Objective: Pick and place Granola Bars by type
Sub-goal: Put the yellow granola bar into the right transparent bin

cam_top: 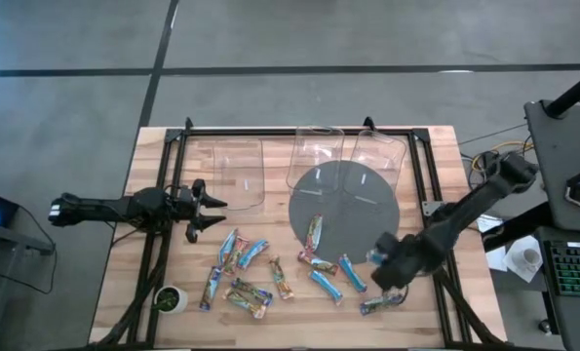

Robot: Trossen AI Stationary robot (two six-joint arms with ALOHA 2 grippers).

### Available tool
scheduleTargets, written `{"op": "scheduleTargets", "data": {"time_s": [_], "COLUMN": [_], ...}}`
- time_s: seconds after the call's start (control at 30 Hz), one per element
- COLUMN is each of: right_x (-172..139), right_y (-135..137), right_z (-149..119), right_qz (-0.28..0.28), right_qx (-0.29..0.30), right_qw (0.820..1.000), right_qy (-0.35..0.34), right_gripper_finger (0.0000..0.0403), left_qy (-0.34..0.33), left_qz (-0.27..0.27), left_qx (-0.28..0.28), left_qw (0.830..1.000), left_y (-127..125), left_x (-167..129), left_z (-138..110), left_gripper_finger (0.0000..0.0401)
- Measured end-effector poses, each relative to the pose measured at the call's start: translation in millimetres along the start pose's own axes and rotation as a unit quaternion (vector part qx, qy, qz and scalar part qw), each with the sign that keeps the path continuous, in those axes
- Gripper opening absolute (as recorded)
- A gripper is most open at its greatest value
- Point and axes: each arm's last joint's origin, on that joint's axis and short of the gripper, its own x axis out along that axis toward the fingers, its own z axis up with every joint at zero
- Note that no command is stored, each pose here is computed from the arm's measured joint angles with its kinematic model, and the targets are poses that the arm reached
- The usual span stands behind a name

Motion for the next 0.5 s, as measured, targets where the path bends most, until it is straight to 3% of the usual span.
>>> {"op": "scheduleTargets", "data": {"time_s": [0.1, 0.2, 0.3, 0.37, 0.5], "right_x": [-30, -59, -78, -84, -82], "right_y": [-8, -24, -41, -53, -80], "right_z": [17, 39, 63, 78, 107], "right_qz": [0.076, 0.140, 0.145, 0.118, 0.042], "right_qx": [0.099, 0.183, 0.231, 0.248, 0.274], "right_qw": [0.984, 0.934, 0.888, 0.877, 0.885], "right_qy": [-0.124, -0.273, -0.371, -0.393, -0.374], "right_gripper_finger": [0.0040, 0.0036, 0.0036, 0.0039, 0.0059], "left_qy": [0.000, 0.000, 0.000, 0.000, 0.000], "left_qz": [0.000, 0.000, 0.000, 0.000, 0.000], "left_qx": [0.000, 0.000, 0.000, 0.000, 0.000], "left_qw": [1.000, 1.000, 1.000, 1.000, 1.000], "left_y": [0, 0, 0, 0, 0], "left_x": [0, 0, 0, 0, 0], "left_z": [0, 0, 0, 0, 0], "left_gripper_finger": [0.0193, 0.0193, 0.0193, 0.0193, 0.0193]}}
